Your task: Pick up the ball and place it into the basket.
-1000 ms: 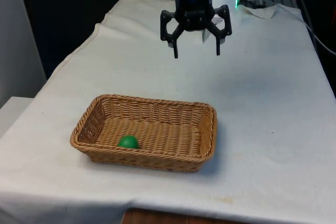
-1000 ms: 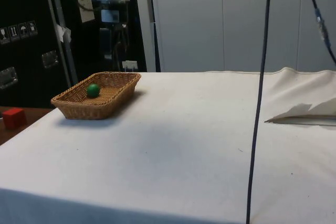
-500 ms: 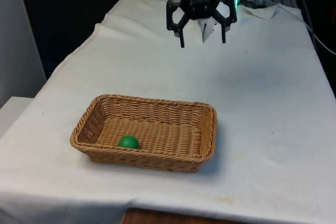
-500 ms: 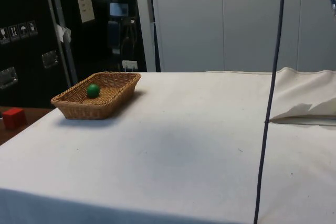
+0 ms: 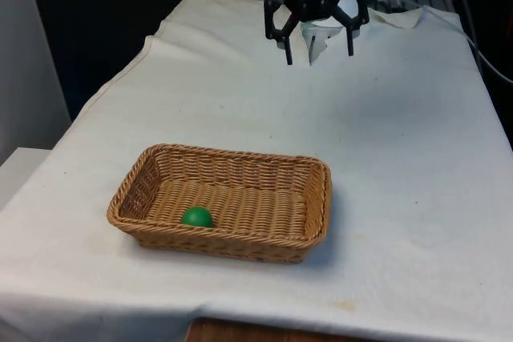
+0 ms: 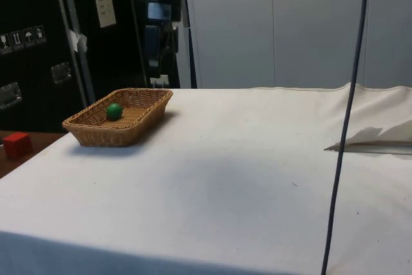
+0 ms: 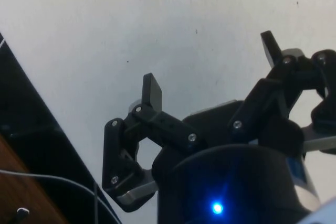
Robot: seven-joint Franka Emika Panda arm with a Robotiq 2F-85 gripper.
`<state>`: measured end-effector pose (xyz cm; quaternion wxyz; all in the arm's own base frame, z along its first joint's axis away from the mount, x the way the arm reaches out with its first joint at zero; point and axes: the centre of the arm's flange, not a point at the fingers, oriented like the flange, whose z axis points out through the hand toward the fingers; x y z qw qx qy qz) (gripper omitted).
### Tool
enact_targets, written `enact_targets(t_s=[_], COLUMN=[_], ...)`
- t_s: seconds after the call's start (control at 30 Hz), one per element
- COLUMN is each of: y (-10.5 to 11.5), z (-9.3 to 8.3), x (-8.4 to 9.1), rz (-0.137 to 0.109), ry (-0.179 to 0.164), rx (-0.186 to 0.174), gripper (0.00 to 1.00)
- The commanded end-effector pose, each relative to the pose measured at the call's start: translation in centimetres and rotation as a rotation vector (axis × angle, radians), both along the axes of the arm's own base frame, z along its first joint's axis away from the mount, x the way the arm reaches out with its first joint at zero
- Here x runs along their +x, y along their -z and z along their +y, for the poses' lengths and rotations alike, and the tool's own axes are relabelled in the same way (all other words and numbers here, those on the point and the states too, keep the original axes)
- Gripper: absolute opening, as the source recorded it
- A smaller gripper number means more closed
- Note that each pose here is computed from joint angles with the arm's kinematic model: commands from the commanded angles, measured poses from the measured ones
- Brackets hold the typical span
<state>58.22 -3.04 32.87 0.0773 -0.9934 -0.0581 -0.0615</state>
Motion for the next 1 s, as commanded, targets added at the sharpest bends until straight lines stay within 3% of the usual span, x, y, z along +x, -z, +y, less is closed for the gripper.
enact_targets(t_s=[0.0, 0.03, 0.27, 0.3, 0.5, 0.57, 0.6, 0.67, 0.83, 0.87, 0.97], y=[0.0, -0.1, 0.1, 0.1, -0.1, -0.1, -0.2, 0.0, -0.1, -0.1, -0.1], z=[0.1, 0.2, 0.2, 0.2, 0.1, 0.1, 0.1, 0.1, -0.1, 0.0, -0.1], x=[-0.2, -0.6, -2.3, -2.3, -2.7, -2.8, -2.7, -2.8, -2.8, -2.7, -2.8], rz=[-0.002, -0.012, -0.025, -0.021, -0.039, -0.039, -0.032, -0.039, -0.04, -0.034, -0.041], ry=[-0.001, 0.001, -0.011, -0.015, -0.047, -0.059, -0.053, -0.078, -0.106, -0.1, -0.121], rx=[0.003, -0.001, -0.01, 0.003, -0.041, -0.051, -0.035, -0.065, -0.088, -0.074, -0.101], gripper=[1.0, 1.0, 1.0, 1.0, 1.0, 1.0, 1.0, 1.0, 1.0, 1.0, 1.0])
